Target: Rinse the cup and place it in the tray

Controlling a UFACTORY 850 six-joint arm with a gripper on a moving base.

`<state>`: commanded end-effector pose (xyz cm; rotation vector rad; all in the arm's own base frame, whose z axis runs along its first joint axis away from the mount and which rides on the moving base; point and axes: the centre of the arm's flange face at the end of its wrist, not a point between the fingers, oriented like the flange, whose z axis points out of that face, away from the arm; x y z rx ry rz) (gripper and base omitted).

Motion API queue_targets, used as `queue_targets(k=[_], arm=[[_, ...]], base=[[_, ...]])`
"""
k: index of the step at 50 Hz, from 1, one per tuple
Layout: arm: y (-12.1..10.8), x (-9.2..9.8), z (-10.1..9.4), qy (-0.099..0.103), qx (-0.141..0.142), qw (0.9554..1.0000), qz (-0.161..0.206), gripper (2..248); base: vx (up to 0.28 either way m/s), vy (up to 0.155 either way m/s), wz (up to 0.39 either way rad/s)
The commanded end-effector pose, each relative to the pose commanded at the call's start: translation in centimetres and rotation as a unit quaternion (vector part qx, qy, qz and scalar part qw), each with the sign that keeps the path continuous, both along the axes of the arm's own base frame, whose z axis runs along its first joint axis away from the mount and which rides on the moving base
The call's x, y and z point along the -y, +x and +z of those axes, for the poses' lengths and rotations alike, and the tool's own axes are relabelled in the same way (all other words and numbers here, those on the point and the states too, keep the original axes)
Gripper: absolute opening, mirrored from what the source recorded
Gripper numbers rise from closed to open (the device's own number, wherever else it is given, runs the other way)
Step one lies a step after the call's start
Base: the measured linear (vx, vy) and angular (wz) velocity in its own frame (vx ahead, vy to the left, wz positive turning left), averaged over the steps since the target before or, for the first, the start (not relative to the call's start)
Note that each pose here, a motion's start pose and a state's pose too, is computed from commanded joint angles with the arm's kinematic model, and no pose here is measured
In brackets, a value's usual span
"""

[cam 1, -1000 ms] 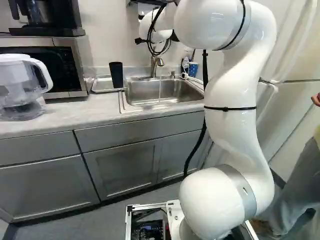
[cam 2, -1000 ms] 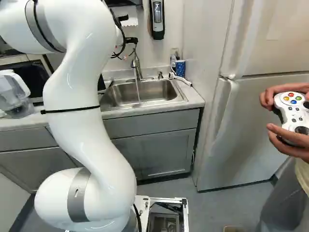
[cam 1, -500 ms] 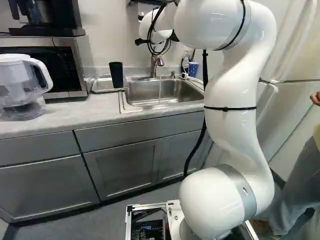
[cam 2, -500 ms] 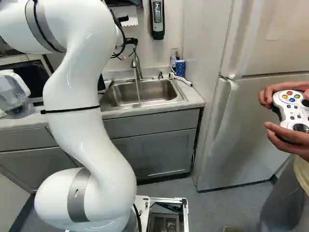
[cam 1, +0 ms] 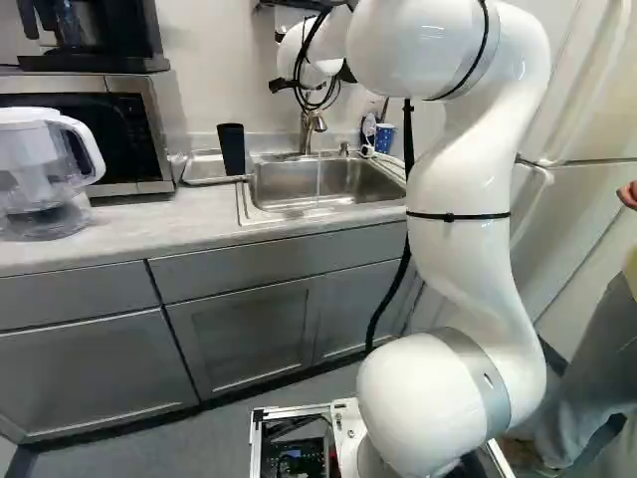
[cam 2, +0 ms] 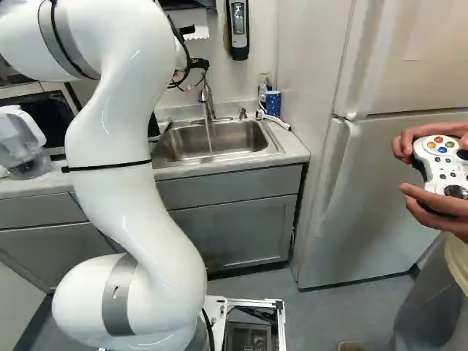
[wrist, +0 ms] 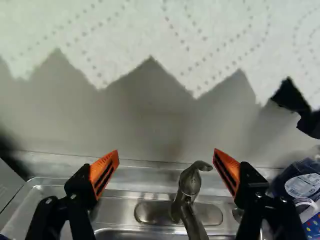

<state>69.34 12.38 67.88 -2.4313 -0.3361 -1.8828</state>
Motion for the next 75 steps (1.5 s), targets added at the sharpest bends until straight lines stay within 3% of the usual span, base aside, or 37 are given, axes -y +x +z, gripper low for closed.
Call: queue_targets(k=[42,75], arm=[[-1.5,-0.2,-0.3,-0.005,-0.028,0.9996,0.003,247],[-3.0,-0.4,-0.1,-0.006,-0.032,0.9994,0.007,247]], base=[[0.000,0.000,0.000],[0.000,0.000,0.000]])
